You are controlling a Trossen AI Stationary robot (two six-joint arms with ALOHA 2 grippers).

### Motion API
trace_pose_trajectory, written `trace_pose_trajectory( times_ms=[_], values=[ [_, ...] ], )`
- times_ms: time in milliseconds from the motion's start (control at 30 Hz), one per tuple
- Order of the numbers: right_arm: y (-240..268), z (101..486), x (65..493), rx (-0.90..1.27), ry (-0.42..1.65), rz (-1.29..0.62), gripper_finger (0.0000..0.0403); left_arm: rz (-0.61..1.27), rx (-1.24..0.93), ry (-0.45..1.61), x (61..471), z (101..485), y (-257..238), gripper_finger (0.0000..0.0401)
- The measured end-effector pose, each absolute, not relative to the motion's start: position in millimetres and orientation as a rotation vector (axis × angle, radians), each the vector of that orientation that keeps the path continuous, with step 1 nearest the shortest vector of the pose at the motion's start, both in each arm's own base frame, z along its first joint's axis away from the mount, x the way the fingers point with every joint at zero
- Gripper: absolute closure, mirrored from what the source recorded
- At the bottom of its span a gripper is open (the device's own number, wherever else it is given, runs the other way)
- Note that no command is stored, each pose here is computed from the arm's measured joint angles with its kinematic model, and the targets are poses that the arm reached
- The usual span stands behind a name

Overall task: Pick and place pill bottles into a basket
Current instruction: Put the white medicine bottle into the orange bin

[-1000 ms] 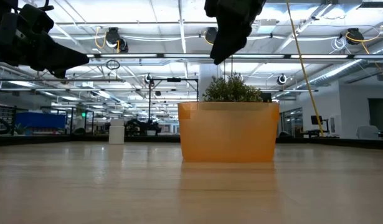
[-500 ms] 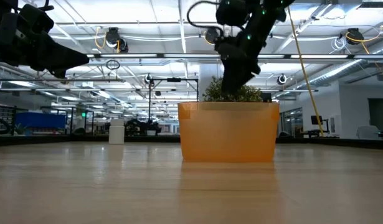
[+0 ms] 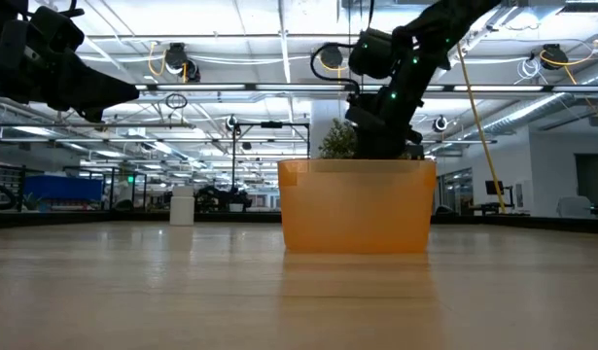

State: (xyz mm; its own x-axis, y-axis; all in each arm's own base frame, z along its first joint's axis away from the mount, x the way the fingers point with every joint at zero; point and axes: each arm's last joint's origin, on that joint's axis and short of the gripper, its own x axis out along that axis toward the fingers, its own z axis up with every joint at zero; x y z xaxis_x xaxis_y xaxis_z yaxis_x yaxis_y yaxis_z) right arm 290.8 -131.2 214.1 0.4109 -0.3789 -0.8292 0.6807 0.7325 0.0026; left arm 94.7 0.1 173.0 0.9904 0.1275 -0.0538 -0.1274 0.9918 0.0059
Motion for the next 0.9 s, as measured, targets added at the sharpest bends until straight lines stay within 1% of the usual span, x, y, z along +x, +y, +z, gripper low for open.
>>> trace_pose_trajectory(
  times_ms=[300,600,767,900],
  values=[
    [-131,202,291,0.368,0.857,-0.677,0.016,0.128,0.002,0.054,95,173,0,0.0345],
    [-112,185,289,0.389,0.897,-0.661,0.0161,0.128,0.002,0.053,95,173,0,0.0345],
    [-110,179,283,0.307,0.896,-0.776,0.0161,0.128,0.002,0.053,95,173,0,0.0345],
    [-109,173,281,0.311,0.877,-0.788,0.0161,0.128,0.002,0.054,95,173,0,0.0345]
  ],
)
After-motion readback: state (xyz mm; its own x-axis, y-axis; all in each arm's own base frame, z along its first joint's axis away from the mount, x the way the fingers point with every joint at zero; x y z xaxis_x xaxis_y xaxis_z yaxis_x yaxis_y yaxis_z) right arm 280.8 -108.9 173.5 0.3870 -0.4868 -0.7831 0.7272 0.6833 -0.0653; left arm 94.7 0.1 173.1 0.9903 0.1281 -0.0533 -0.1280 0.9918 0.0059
